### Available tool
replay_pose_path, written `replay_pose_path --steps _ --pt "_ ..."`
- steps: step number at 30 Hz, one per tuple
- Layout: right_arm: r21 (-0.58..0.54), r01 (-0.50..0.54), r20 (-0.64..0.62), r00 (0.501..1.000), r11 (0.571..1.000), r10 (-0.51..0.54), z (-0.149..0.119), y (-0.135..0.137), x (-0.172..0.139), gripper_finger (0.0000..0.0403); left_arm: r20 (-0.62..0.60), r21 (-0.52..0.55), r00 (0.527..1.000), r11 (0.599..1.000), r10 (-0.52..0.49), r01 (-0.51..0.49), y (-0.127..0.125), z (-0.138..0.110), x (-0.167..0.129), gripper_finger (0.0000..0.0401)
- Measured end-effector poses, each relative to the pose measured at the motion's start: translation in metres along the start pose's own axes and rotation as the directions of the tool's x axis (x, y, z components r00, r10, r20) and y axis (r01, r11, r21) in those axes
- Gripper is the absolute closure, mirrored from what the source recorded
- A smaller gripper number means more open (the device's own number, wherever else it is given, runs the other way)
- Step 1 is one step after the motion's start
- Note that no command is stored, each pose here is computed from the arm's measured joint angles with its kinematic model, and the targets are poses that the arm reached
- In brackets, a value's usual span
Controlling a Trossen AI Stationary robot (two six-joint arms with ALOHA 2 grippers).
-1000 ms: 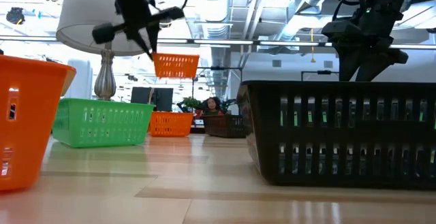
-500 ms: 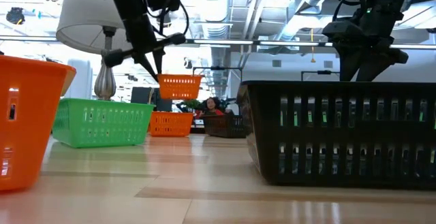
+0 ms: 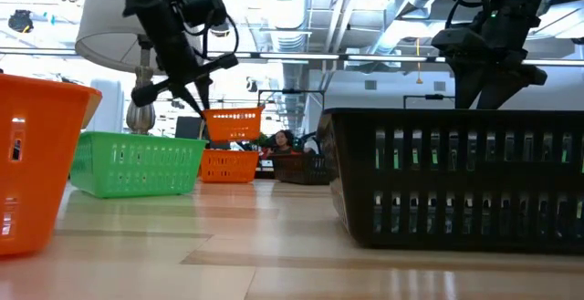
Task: Stack baskets by color
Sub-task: Stack the middle orange bin on top of the top orange bin
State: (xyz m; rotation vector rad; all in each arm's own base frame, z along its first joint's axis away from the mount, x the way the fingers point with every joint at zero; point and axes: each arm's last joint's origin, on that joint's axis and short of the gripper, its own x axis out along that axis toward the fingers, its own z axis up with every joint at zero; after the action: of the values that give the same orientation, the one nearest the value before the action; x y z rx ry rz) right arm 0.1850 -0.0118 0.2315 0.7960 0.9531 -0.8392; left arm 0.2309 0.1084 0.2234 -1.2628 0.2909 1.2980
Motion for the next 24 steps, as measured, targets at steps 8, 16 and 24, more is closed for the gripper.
replay_pose_path --steps 8,16,24 --pt "-0.001 0.001 0.0 1.0 1.0 -0.001 0.0 0.0 0.0 0.0179 0.017 -0.058 0.999 0.998 -0.034 0.035 0.014 -0.002 0.01 0.0401" --pt "-0.001 0.012 0.02 1.0 1.0 -0.012 0.001 0.0 0.0 0.0179 0.037 -0.046 0.999 0.998 -0.032 0.034 0.017 -0.002 0.013 0.0401" --pt "-0.001 0.013 0.022 1.0 1.0 -0.013 0.001 0.0 0.0 0.0179 0.043 -0.018 0.999 1.0 -0.024 0.025 0.018 -0.002 0.013 0.0401"
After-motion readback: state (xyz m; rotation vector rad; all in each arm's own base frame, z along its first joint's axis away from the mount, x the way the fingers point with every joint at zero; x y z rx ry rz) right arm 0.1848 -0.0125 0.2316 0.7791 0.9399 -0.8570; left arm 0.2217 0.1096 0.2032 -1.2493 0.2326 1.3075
